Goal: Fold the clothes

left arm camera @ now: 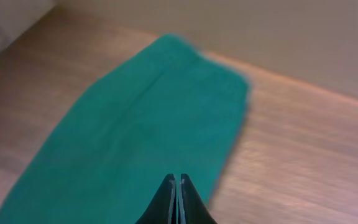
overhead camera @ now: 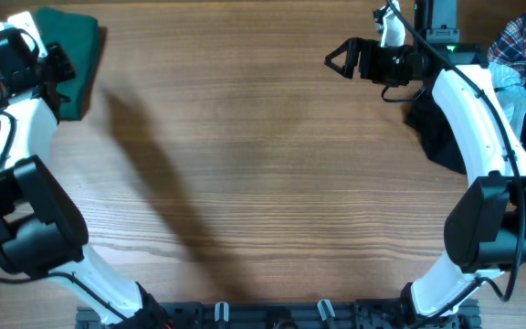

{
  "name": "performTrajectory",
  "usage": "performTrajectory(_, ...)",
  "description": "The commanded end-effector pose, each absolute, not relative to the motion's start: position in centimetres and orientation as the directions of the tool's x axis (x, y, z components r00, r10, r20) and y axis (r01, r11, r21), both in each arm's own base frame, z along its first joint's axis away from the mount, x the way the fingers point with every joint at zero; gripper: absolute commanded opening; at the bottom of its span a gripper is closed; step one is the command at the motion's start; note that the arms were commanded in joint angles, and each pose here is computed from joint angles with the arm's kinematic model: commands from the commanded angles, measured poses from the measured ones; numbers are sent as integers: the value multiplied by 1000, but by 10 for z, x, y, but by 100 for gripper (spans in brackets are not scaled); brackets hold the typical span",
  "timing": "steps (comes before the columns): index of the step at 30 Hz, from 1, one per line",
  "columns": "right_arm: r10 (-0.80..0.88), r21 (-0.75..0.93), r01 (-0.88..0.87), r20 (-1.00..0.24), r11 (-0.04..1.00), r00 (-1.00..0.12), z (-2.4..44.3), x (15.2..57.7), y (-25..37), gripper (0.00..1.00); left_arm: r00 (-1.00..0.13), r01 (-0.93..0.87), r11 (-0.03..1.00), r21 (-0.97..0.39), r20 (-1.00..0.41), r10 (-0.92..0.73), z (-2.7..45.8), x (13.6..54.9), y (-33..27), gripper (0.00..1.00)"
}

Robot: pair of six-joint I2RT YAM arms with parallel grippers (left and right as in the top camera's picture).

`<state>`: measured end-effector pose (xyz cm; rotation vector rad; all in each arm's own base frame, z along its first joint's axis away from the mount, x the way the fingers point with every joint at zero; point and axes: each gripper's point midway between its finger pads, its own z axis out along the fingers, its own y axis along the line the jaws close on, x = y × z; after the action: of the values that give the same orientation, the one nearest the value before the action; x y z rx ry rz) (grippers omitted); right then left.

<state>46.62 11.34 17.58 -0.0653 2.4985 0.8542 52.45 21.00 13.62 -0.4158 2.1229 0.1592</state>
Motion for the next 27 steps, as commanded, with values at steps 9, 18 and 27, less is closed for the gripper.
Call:
performTrajectory(9, 99, 543, -228, -507, 808, -856, 189, 468, 114, 99, -555, -485, 873, 51, -789, -262, 61, 512, 263, 4)
performTrajectory(18, 100, 545, -226, -504, 807, -858, 188, 467, 114, 100, -556, -630, 773, 78, -740, -378, 17, 487, 290, 4)
performTrajectory(27, 100, 545, -225, -503, 807, -859, 188, 467, 114, 99, -551, -710, 703, 26, -642, -533, -21, 462, 284, 4)
